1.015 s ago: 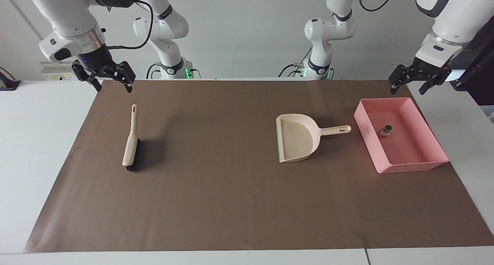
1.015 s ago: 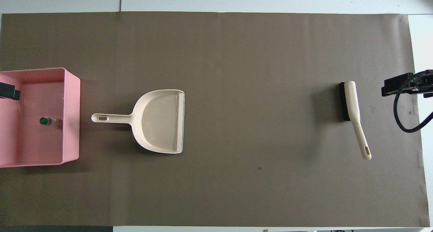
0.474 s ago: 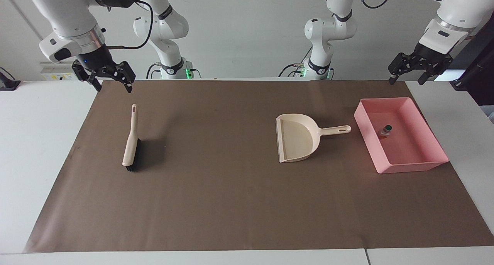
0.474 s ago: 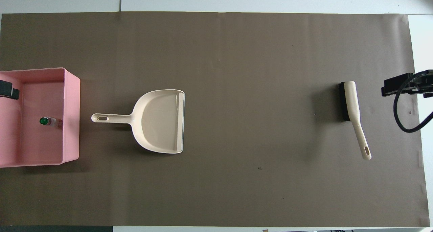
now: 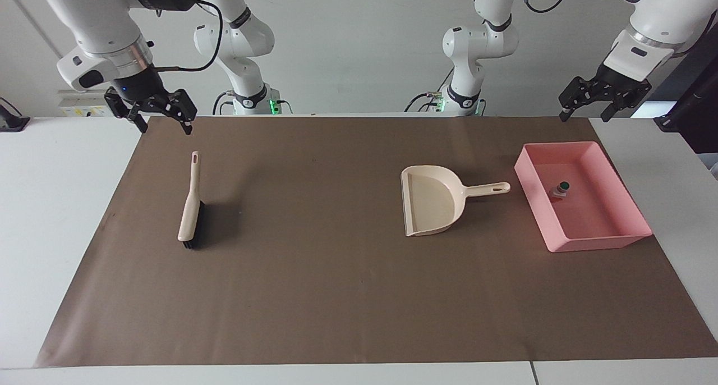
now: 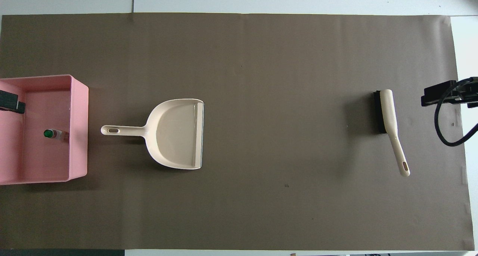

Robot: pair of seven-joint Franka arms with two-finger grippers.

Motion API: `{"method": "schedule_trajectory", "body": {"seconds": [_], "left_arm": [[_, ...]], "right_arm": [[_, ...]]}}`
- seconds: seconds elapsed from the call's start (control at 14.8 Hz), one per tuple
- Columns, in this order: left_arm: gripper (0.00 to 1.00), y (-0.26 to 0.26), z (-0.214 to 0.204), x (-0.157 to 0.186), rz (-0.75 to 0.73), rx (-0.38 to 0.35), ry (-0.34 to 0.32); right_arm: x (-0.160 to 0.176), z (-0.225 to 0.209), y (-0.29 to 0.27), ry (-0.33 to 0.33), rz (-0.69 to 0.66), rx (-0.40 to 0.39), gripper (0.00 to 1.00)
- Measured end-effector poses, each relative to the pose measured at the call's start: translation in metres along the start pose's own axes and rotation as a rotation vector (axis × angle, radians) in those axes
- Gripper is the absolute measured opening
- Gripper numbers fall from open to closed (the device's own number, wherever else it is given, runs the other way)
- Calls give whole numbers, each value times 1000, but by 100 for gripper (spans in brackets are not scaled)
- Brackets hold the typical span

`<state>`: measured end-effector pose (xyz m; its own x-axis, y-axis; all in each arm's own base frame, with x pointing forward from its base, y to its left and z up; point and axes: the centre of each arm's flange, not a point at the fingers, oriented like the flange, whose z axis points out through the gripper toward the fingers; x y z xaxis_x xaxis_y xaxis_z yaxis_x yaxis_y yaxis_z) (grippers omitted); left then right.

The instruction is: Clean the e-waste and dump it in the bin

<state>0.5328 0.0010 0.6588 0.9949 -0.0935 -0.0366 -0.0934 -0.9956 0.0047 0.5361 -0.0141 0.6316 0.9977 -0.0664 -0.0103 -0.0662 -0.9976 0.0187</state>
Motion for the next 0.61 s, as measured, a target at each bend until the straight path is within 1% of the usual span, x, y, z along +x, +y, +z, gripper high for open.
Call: {"method": "schedule_trajectory", "body": {"seconds": [0.61], "left_arm": [[98, 1, 1, 0, -20, 0, -8]], "right_arm": [[0, 0, 0, 0, 0, 0, 100]]}}
